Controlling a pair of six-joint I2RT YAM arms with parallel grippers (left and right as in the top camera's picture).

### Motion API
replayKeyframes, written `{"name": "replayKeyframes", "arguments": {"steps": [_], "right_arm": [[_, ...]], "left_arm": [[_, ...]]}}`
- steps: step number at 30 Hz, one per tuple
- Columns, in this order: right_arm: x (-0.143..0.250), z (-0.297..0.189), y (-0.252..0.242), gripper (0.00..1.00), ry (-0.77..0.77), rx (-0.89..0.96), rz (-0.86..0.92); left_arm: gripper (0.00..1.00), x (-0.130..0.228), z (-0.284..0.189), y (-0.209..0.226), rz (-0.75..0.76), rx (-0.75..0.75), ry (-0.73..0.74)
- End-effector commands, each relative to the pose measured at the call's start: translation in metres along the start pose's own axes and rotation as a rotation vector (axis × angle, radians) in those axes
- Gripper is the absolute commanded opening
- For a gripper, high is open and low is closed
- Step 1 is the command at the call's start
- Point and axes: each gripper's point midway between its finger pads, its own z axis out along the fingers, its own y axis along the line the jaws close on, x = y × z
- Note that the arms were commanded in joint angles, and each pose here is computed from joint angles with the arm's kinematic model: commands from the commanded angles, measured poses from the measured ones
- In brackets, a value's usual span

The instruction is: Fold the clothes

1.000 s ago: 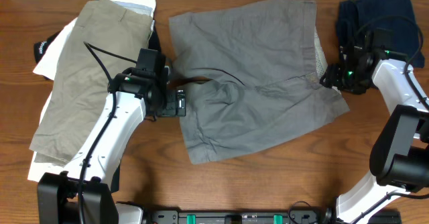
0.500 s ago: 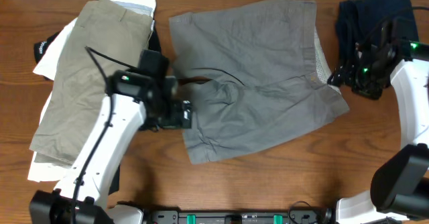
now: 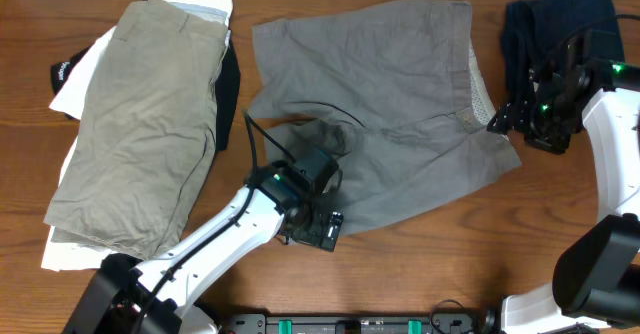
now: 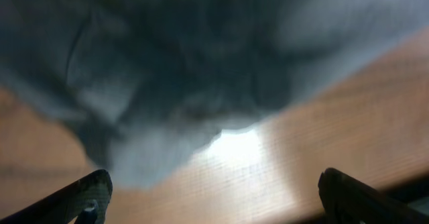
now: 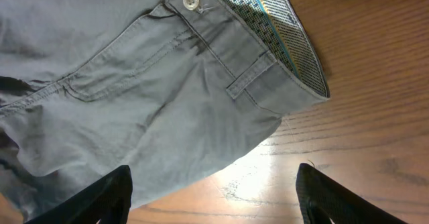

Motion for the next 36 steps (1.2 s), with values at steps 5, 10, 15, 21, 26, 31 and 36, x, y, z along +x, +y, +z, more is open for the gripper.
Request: {"name": "replayKeyframes", "arguments": {"steps": [5,10,15,21,26,31,36], "right_arm": [[-0.001,0.001,0.005,0.76,-0.003,-0.010,-0.022],[0.000,0.003,0.006,0.77,0.001,-0.011,-0.026],[0.005,0.008,0.008,0.77,0.018,-0.010,-0.032],[0.015,0.017,0.010,0.75,0.050,-0.007,-0.040],[0.020,0.020,0.010,0.73,0.066,-0.005,-0.037],[0.024,0.022,0.016,0.70,0.079,-0.005,-0.048],[0.028,0.029,0.005,0.66,0.075,0.111,0.017]], "left_arm": [[0.98,0.007,0.018,-0.001,0.047,-0.036,0.009],[0.95,0.017,0.030,-0.005,0.153,-0.034,0.014],[0.88,0.022,0.042,0.002,0.164,-0.040,0.006],[0.19,0.027,0.044,0.007,0.160,-0.062,0.019],[0.06,0.006,0.032,0.018,0.125,-0.112,-0.061],[0.06,-0.026,0.011,0.052,-0.004,-0.175,-0.158],[0.06,-0.054,-0.001,0.096,-0.140,-0.202,-0.253]]}}
